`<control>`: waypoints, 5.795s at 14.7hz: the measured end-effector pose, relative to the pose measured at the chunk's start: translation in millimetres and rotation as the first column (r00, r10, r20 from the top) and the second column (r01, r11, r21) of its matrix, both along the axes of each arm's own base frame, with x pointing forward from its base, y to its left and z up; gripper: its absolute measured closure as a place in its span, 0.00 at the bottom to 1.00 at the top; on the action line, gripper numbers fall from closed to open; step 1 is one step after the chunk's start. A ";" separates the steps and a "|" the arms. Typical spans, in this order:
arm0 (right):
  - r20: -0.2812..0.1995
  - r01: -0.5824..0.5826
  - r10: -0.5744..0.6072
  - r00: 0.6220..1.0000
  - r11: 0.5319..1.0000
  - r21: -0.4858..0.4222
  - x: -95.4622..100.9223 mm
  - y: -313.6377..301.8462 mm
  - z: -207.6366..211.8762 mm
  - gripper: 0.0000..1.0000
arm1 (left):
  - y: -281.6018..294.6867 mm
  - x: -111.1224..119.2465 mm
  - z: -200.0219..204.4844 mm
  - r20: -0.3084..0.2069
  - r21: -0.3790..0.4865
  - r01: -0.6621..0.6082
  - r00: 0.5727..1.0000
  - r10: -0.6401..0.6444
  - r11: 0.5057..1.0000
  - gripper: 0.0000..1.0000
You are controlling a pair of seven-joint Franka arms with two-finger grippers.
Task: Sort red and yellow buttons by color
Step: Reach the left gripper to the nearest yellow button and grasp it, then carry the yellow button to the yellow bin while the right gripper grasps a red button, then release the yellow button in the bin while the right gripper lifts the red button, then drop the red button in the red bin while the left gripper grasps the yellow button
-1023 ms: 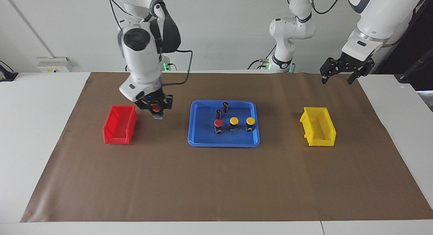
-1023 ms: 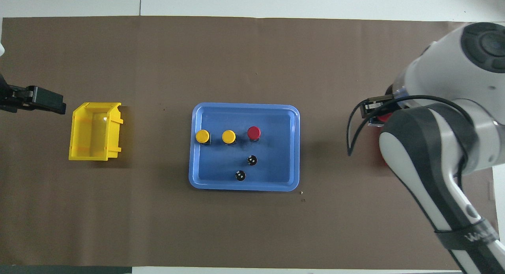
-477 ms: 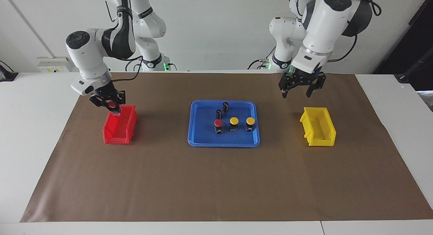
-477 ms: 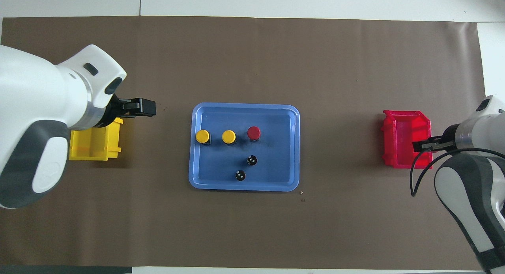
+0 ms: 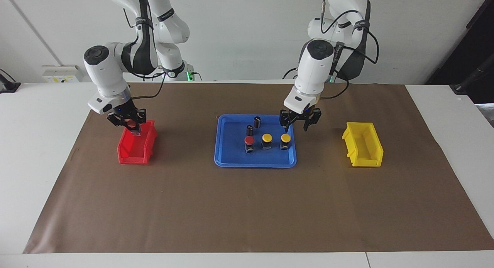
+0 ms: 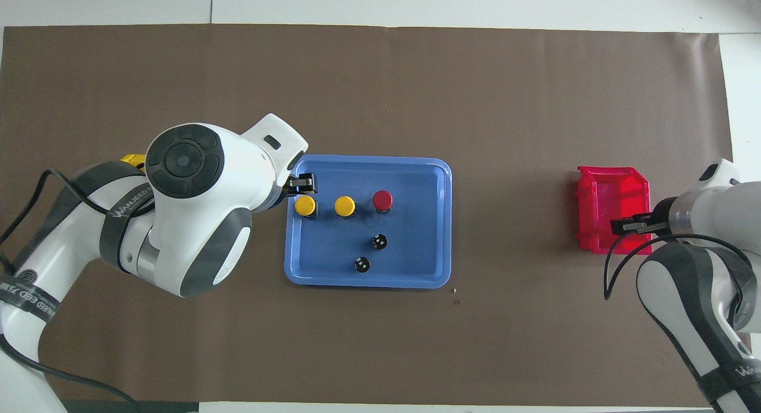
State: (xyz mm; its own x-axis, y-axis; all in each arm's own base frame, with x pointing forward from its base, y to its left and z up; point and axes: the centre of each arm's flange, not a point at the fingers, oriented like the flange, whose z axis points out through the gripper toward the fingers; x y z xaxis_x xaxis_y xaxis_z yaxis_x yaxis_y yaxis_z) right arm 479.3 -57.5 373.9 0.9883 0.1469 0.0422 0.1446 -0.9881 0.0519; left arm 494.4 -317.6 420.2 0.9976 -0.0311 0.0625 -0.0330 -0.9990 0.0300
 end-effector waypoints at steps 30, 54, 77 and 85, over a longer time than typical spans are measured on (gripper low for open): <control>-0.074 0.007 -0.007 0.997 1.000 0.003 43.8 40.1 81.0 0.42 | -7.7 7.7 0.3 -0.047 0.031 -0.031 0.998 0.033 0.999 0.58; 0.052 0.189 -0.195 0.979 0.976 0.109 51.4 440.4 -4.0 0.31 | 303.6 12.7 -47.7 -0.077 0.076 0.070 0.995 -0.065 0.995 0.58; 0.039 0.126 -0.128 0.991 0.991 0.042 104.1 348.2 88.8 0.59 | 144.0 66.2 92.4 0.044 0.023 0.082 0.996 -0.082 0.996 0.00; -0.075 0.046 -0.038 0.996 0.994 0.104 124.7 67.6 117.8 0.59 | -67.8 -1.7 -22.4 0.009 -0.009 0.041 0.999 -0.041 0.999 0.00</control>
